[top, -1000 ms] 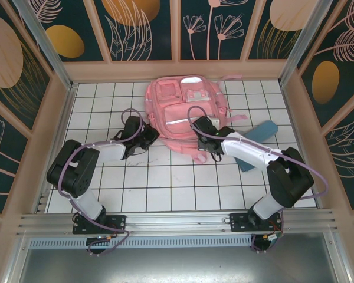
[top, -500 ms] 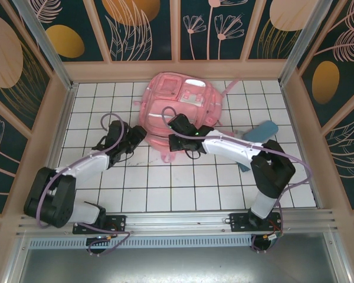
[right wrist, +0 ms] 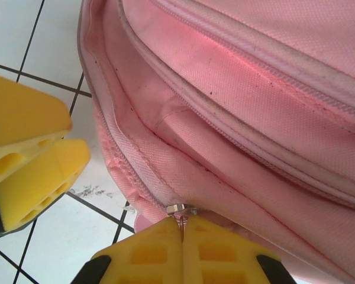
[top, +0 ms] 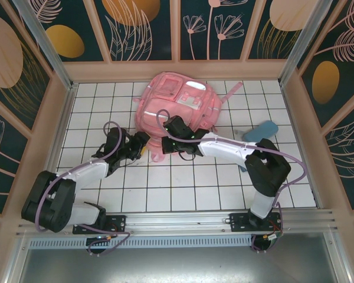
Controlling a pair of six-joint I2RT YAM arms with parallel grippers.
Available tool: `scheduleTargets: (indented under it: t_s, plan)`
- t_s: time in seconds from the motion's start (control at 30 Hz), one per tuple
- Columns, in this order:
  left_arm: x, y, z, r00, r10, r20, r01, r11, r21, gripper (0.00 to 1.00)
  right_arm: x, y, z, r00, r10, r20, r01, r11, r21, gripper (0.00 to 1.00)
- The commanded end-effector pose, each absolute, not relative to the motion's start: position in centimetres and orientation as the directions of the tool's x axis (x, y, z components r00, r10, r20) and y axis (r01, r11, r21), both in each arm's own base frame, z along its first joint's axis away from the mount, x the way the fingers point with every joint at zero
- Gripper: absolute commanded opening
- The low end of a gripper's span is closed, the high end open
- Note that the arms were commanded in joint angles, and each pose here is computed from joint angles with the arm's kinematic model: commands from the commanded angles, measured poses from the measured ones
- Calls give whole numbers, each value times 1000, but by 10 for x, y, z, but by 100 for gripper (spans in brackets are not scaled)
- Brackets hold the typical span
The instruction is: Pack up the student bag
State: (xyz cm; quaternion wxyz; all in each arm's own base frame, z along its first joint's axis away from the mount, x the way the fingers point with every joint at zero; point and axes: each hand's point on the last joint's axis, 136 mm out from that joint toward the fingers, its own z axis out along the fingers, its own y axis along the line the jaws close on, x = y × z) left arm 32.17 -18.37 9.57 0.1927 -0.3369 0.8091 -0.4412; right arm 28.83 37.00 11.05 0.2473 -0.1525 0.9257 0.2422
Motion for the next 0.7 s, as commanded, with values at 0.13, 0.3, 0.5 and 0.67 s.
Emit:
scheduleTargets:
  t_s: [0.13,0.3,0.5,0.67]
  plan:
    - [341,-208,127,-710,-703,47,-326,270,-906,47,266,389,145,-784,-197,-589,-508,749,425,0]
    - [344,-211,127,-704,-707,74,-346,250,-904,33,265,389,143,-780,-203,-592,-508,758,409,0]
    - [338,-195,115,-665,-746,35,-407,323,-855,41,270,386,143,-776,-195,-600,-496,776,389,0]
    - [336,-213,110,-698,-710,95,-412,290,-864,43,269,390,147,-771,-201,-604,-510,764,395,0]
